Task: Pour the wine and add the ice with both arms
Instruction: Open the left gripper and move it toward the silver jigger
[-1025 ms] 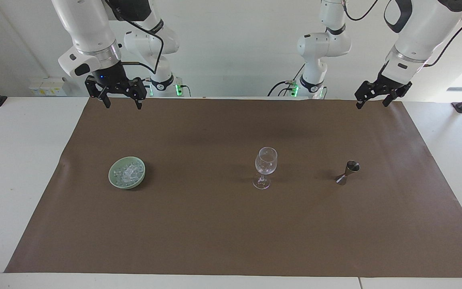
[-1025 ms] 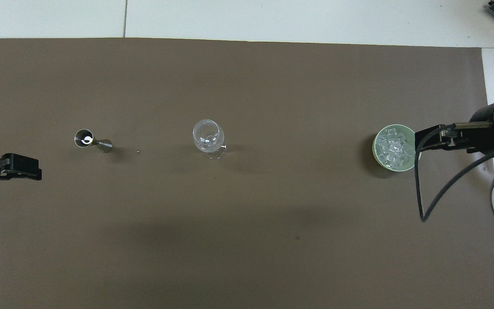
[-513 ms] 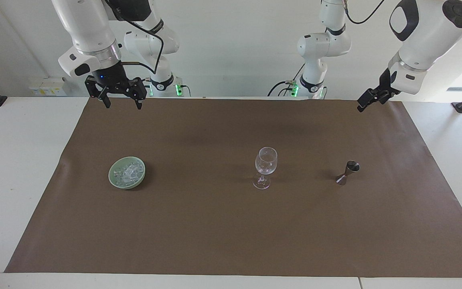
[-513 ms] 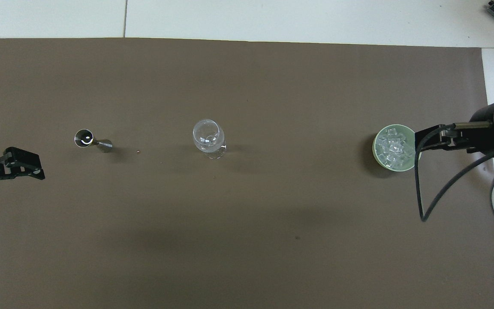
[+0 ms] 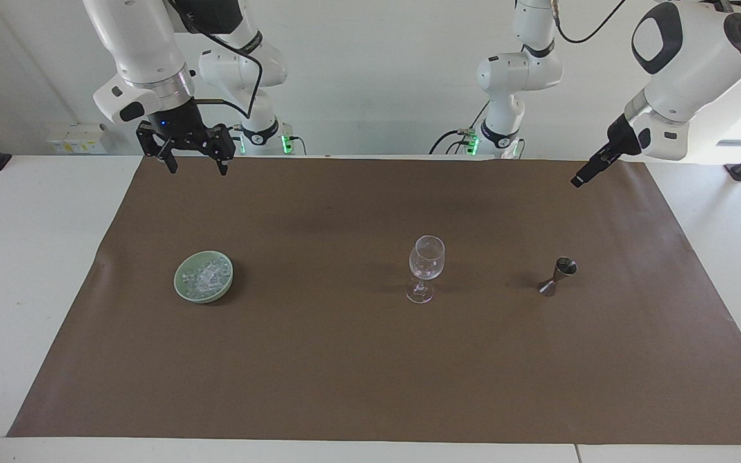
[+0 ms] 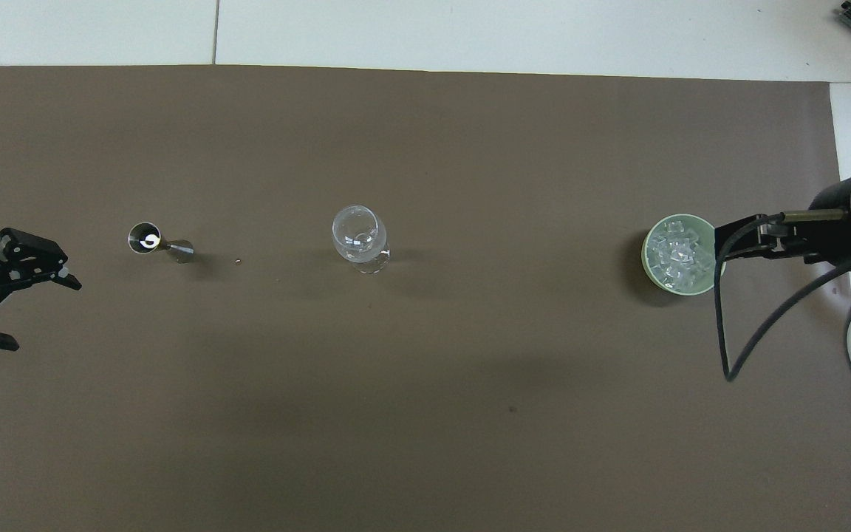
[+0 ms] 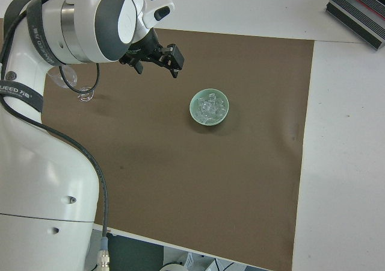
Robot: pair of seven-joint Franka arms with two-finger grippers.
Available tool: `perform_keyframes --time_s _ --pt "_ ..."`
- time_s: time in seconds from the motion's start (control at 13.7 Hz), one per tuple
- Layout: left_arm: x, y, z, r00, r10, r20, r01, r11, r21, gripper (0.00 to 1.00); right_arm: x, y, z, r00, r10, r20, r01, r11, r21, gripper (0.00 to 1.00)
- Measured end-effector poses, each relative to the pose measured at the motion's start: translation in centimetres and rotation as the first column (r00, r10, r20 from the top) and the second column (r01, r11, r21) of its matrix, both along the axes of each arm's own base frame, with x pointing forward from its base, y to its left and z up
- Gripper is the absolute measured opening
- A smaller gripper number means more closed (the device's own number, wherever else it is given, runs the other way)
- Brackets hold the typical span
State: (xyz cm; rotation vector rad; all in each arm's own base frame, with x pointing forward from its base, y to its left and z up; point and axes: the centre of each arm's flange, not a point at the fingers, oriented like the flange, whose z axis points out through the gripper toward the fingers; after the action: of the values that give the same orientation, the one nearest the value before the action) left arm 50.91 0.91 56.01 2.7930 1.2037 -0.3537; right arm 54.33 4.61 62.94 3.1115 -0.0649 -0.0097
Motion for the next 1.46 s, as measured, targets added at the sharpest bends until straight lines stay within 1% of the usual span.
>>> perform_keyframes --time_s 0.15,0.37,0.73,0.81,0.95,1.17,1.39,1.46 --pt "0.2 0.2 -0.4 0.995 0.099 -0.026 -0.099 0.995 -0.01 1.0 0.0 0.0 0.0 1.0 0.0 0.0 0.0 1.0 0.0 1.0" --pt "0.8 1.0 -1.5 0.964 0.254 -0.08 -0.258 0.965 -0.052 1.0 0.0 0.0 0.0 1.0 0.0 0.0 0.0 1.0 0.0 1.0" --pt "1.3 2.9 -2.7 0.917 0.373 -0.138 -0.387 0.918 -0.085 1.0 0.0 0.0 0.0 1.0 0.0 0.0 0.0 1.0 0.0 1.0" --pt "1.4 2.9 -2.8 0.9 0.408 -0.152 -0.423 0.902 -0.088 1.0 0.0 0.0 0.0 1.0 0.0 0.0 0.0 1.0 0.0 1.0" --pt "1.5 3.0 -3.2 0.86 0.47 -0.197 -0.497 0.859 -0.12 1.0 0.0 0.0 0.0 1.0 0.0 0.0 0.0 1.0 0.0 1.0" --pt "1.5 4.5 -4.4 0.819 0.519 -0.243 -0.561 0.812 -0.157 1.0 0.0 0.0 0.0 1.0 0.0 0.0 0.0 1.0 0.0 1.0" --pt "1.4 5.3 -6.5 0.766 0.573 -0.29 -0.634 0.749 -0.194 1.0 0.0 0.0 0.0 1.0 0.0 0.0 0.0 1.0 0.0 1.0" --pt "1.3 5.5 -7.5 0.751 0.59 -0.297 -0.653 0.73 -0.2 1.0 0.0 0.0 0.0 1.0 0.0 0.0 0.0 1.0 0.0 1.0"
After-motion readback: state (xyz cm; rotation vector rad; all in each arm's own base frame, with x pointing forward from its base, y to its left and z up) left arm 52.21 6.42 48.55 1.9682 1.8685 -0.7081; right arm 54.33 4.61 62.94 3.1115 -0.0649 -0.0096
